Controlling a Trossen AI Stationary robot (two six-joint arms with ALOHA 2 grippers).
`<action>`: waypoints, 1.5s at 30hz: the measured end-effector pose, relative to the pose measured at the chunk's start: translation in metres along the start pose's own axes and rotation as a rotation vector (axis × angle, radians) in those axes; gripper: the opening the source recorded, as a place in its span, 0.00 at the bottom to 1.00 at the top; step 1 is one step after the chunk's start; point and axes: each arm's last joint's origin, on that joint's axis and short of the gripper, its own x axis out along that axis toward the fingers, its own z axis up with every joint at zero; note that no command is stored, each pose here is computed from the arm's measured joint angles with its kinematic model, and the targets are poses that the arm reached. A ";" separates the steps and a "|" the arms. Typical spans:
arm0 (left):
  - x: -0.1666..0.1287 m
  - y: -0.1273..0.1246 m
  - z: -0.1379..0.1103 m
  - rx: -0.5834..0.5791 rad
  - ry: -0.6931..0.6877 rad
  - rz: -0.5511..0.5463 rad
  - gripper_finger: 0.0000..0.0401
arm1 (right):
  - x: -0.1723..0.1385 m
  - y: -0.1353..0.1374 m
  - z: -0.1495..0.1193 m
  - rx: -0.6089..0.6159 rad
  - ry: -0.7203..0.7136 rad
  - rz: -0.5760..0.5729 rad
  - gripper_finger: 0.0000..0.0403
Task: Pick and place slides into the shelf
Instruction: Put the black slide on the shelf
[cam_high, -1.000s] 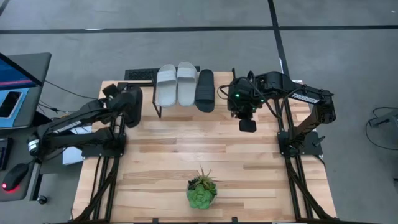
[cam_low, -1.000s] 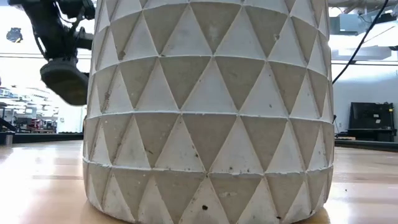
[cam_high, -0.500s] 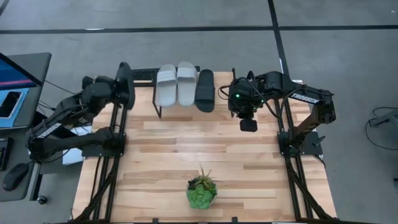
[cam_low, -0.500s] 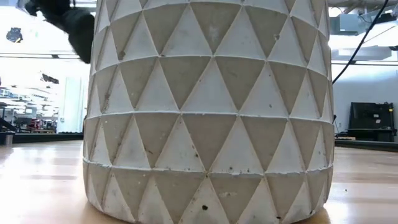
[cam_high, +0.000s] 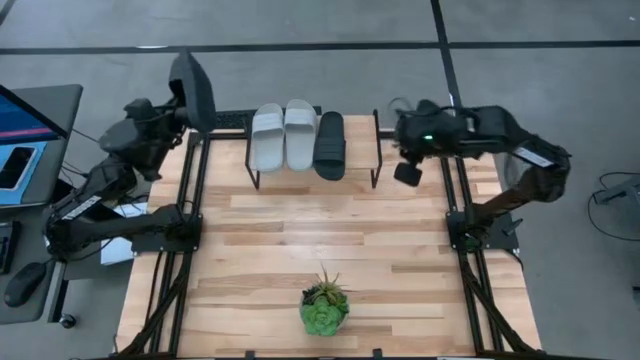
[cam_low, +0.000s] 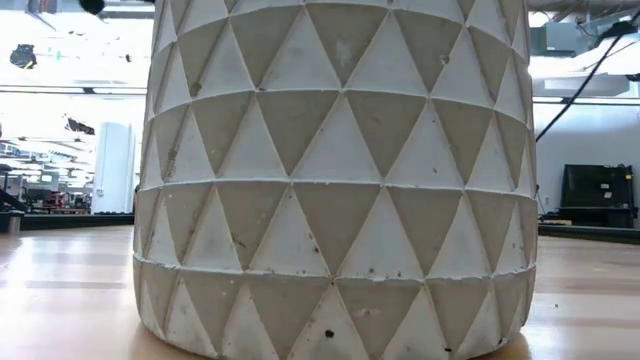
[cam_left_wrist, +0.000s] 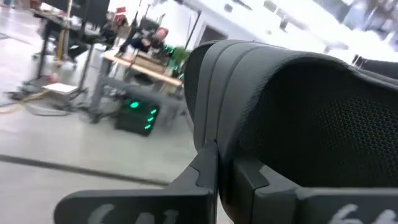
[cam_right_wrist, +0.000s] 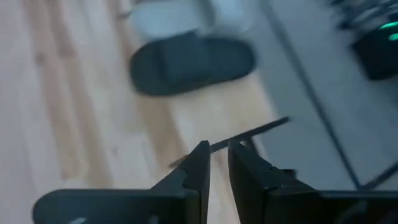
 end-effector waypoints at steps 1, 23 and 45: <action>0.001 -0.003 0.001 -0.029 -0.014 -0.019 0.00 | -0.007 -0.001 -0.002 0.018 -0.028 -0.033 0.12; 0.038 -0.093 -0.047 -0.145 -0.025 -0.397 0.00 | -0.024 0.059 0.005 -0.065 -0.142 0.080 0.01; 0.037 -0.107 -0.051 -0.016 -0.162 -0.219 0.00 | 0.063 0.126 0.072 -0.176 -0.220 -0.751 0.32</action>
